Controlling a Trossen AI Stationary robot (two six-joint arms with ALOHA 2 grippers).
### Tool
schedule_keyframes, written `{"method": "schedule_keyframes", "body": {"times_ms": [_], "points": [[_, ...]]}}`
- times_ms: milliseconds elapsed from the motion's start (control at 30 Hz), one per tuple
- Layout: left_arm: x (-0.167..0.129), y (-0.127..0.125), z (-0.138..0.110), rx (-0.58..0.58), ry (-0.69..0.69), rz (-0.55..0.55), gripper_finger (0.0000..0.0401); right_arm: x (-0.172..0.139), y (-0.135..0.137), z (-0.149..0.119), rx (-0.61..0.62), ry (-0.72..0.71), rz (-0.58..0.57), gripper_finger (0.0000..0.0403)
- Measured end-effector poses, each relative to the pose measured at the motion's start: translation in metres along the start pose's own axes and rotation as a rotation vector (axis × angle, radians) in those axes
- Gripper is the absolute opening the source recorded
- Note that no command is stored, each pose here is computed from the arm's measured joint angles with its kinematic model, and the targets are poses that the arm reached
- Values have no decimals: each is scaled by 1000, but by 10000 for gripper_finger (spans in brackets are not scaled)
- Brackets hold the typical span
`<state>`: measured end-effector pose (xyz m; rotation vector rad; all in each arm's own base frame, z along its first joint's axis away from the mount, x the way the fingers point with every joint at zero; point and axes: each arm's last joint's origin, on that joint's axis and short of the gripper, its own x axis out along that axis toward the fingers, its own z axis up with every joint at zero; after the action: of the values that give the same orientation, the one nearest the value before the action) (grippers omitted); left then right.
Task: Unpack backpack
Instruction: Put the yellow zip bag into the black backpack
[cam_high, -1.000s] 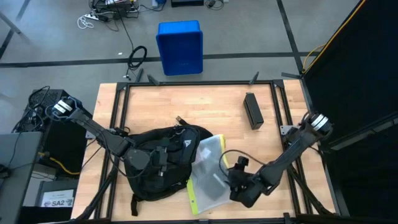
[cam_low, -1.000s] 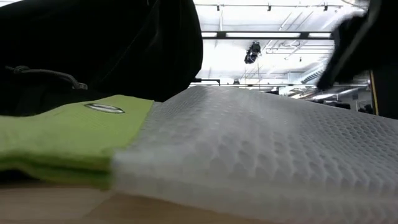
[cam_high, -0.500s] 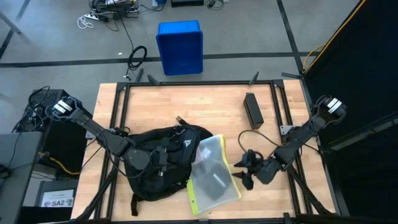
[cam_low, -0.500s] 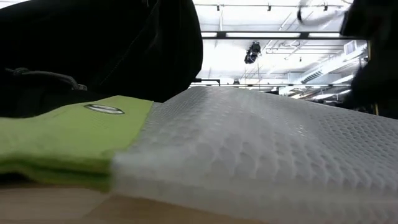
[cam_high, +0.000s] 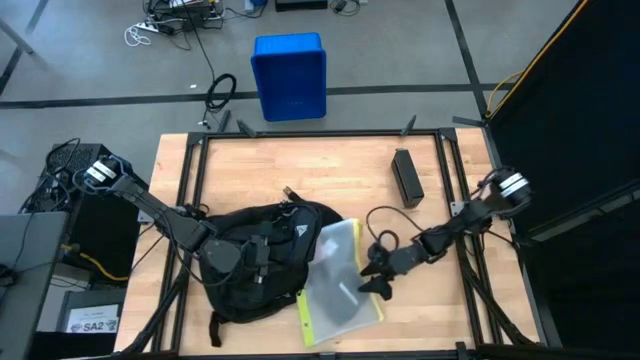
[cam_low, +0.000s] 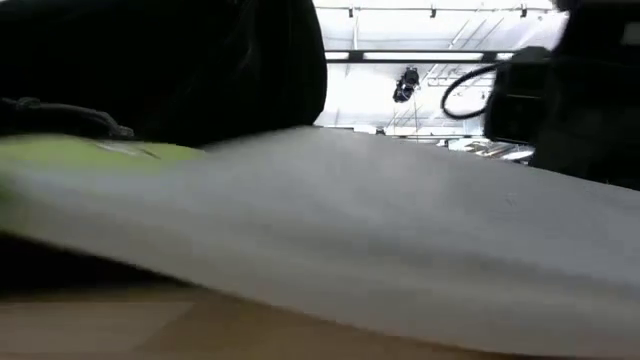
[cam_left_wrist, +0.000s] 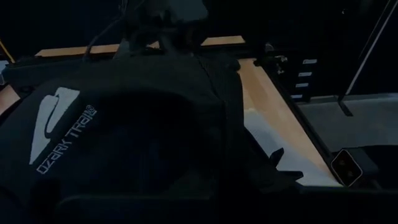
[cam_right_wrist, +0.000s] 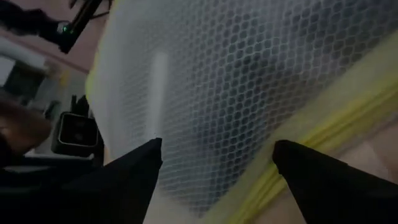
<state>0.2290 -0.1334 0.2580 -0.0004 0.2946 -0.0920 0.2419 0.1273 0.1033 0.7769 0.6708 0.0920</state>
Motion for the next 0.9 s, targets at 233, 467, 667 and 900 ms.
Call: {"method": "schedule_keyframes", "body": {"times_ms": [233, 467, 667, 900], "points": [[0, -1, 0, 1, 7, -40, 0, 32, 10, 24, -67, 6, 197, 307], [4, -3, -3, 5, 19, -73, 0, 42, 35, 58, -181, -85, 327, 278], [8, -3, -5, 5, 23, -72, 0, 50, 33, 77, -193, -48, 238, 249], [10, -1, -6, 9, 28, -59, 0, 56, 30, 79, -233, 79, 92, 235]]}}
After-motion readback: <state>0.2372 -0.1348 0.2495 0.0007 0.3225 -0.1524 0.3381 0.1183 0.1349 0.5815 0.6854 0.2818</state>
